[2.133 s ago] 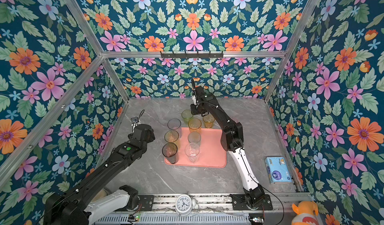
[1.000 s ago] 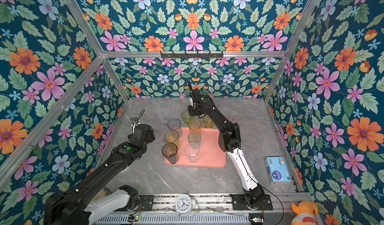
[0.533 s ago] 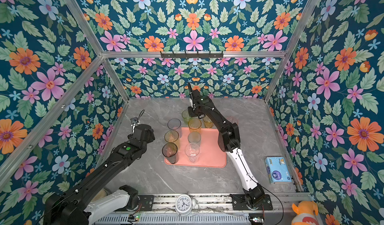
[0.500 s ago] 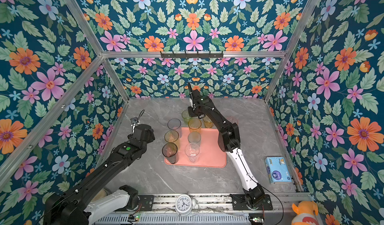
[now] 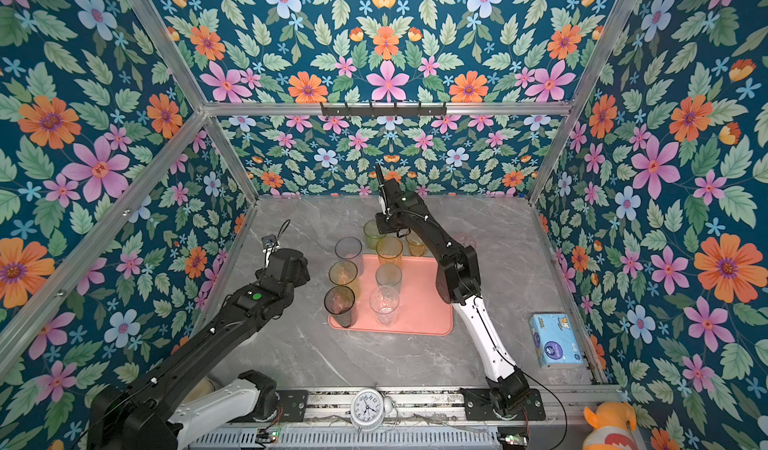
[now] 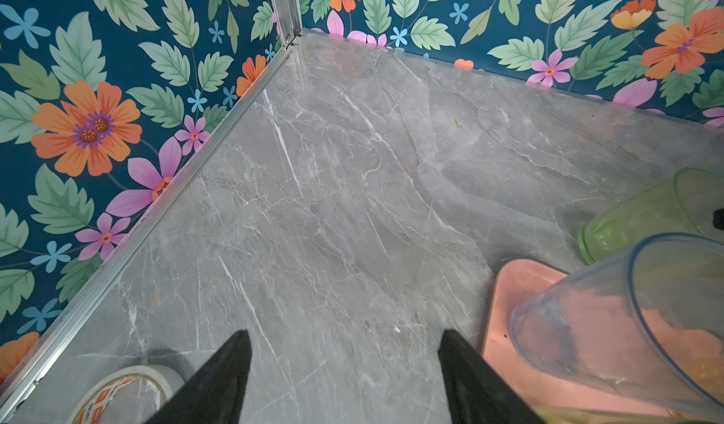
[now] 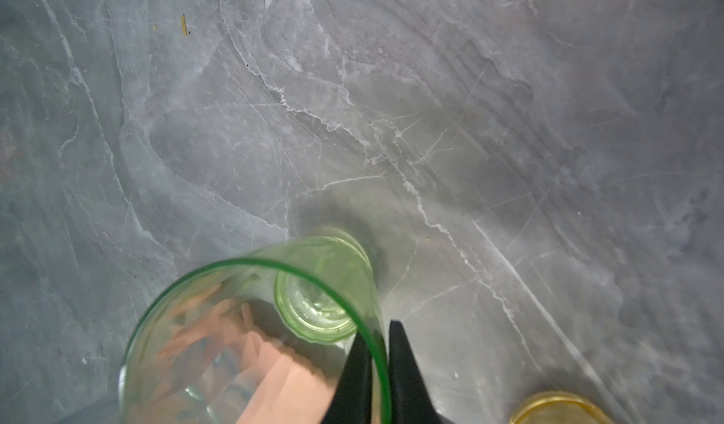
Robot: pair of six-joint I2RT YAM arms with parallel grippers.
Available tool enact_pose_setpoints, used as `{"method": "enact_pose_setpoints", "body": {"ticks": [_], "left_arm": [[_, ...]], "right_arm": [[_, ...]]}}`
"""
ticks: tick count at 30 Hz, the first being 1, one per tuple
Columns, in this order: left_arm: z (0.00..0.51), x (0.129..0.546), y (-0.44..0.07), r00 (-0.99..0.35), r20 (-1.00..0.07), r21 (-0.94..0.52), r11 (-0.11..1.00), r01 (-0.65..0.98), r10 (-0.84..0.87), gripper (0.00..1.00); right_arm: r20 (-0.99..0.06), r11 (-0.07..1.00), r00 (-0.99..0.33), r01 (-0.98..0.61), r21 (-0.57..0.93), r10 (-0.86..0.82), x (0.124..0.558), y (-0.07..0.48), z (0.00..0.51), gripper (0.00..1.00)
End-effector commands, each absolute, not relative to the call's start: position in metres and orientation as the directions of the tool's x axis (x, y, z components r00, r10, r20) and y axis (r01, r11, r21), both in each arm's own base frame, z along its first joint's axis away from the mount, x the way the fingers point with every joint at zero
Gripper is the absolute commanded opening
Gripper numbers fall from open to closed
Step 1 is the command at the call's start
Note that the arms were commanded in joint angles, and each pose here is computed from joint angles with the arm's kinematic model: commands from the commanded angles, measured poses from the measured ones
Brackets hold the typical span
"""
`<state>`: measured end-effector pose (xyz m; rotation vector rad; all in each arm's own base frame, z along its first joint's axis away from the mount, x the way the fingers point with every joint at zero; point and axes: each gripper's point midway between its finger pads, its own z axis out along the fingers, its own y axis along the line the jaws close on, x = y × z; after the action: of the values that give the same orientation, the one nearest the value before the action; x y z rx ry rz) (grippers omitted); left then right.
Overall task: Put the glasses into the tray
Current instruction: 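Lift the green glass with the right gripper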
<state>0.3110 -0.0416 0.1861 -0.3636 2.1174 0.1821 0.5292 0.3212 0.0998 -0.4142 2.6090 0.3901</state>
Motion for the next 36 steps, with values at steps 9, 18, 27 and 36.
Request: {"method": "enact_pose_setpoints", "body": {"ticks": [9,18,27,36], "left_arm": [[0.184,0.31,-0.041,-0.507,-0.841,-0.011,0.944,-0.331,-0.187,0.78],[0.184,0.306,-0.038,-0.499,-0.846,-0.015,0.942,-0.335,-0.19,0.78],[0.19,0.306,-0.036,-0.474,-0.862,-0.013,0.943,-0.333,-0.18,0.79],[0.203,0.32,-0.045,-0.449,-0.879,-0.021,0.954,-0.299,-0.16,0.8]], "right_arm": [[-0.509,0.916,-0.829,-0.363,0.172,-0.232,0.529,0.312,0.119,0.05],[-0.565,0.918,-0.794,-0.368,0.15,-0.226,0.529,0.304,0.16,0.04],[-0.604,0.933,-0.769,-0.343,0.111,-0.211,0.524,0.284,0.205,0.04],[-0.617,0.941,-0.76,-0.326,0.091,-0.203,0.498,0.263,0.253,0.04]]}}
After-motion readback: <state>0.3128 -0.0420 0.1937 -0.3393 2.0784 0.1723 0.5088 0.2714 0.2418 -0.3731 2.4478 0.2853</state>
